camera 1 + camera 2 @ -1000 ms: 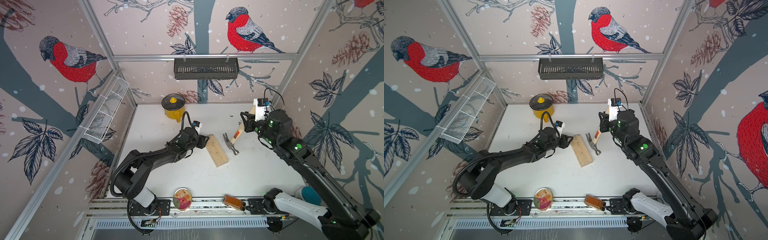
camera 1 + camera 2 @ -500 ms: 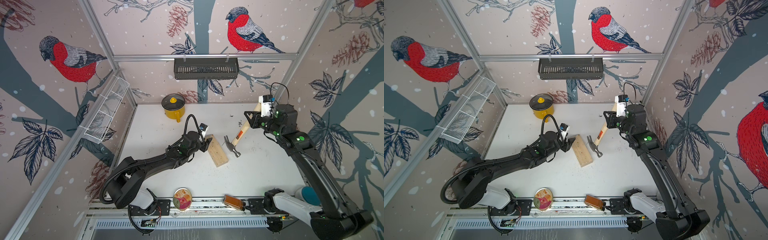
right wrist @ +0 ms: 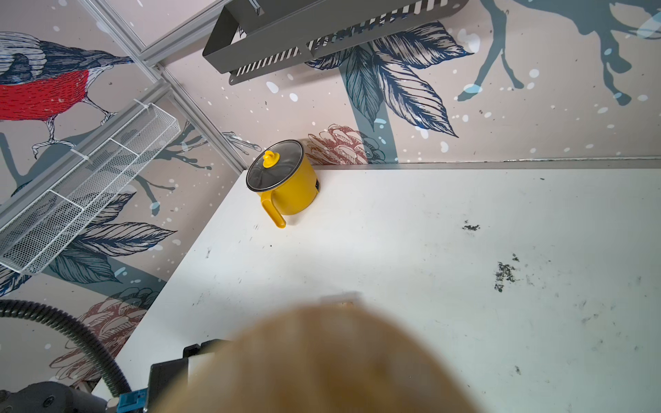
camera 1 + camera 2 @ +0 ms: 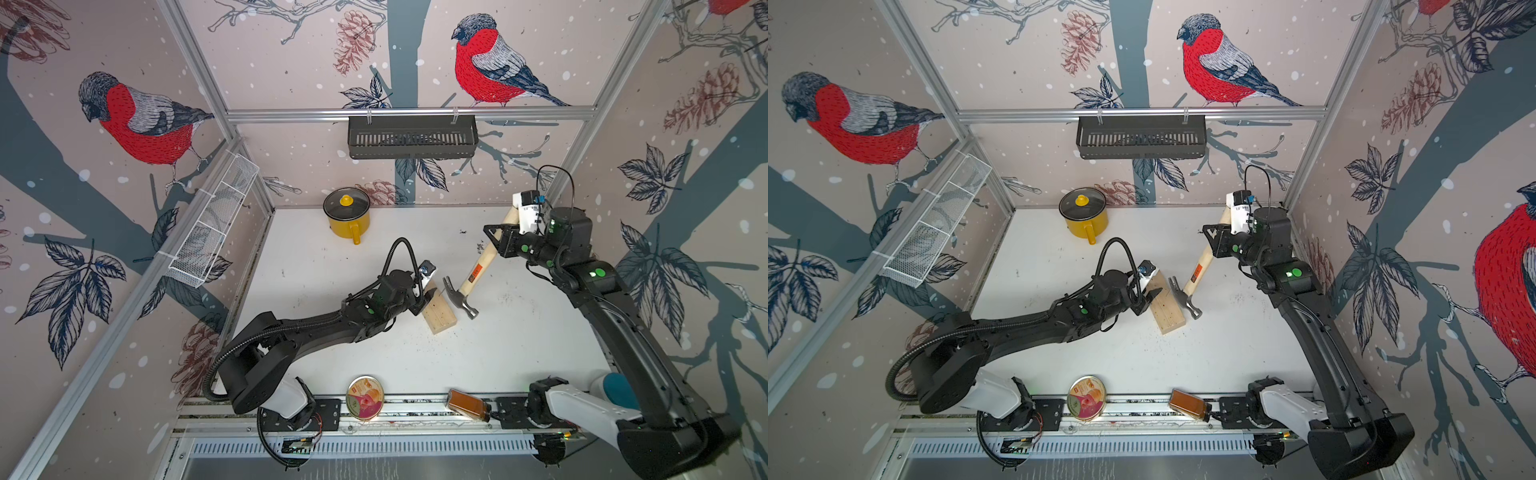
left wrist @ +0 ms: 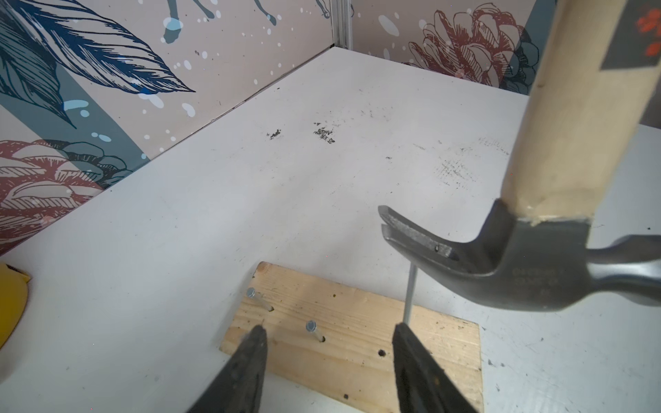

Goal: Use a claw hammer to pull out a nail
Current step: Pick up the nail with the hammer.

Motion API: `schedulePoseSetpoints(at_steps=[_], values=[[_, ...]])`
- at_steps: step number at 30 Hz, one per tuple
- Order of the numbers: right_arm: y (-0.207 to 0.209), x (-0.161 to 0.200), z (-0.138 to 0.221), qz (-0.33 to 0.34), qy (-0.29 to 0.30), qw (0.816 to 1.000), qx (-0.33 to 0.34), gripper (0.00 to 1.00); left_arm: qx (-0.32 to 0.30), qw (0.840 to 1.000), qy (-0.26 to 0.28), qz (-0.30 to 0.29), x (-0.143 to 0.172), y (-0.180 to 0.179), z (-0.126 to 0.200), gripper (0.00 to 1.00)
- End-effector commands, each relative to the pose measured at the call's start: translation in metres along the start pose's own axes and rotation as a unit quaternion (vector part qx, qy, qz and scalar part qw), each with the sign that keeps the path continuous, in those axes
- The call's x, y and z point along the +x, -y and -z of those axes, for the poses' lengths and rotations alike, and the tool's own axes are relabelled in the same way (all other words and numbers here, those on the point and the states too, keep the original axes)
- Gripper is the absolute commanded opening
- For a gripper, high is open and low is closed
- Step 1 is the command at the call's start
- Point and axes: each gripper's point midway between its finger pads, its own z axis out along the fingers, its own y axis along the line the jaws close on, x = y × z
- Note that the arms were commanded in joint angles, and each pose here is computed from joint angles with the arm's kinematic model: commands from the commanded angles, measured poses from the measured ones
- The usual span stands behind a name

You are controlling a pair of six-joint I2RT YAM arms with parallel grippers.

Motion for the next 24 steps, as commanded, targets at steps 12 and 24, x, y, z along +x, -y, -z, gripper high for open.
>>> schedulePoseSetpoints(at_steps=[12,24], values=[[-0.013,-0.020,0.000,0.003,0.040,0.999,-0.032,0.00,0.031,0.998,-0.024,-0.054,0.006,0.029,-0.014,0.54],[-0.019,-0.022,0.003,0.006,0.044,0.998,-0.045,0.00,0.011,0.997,-0.046,-0.058,0.014,0.025,-0.024,0.45]])
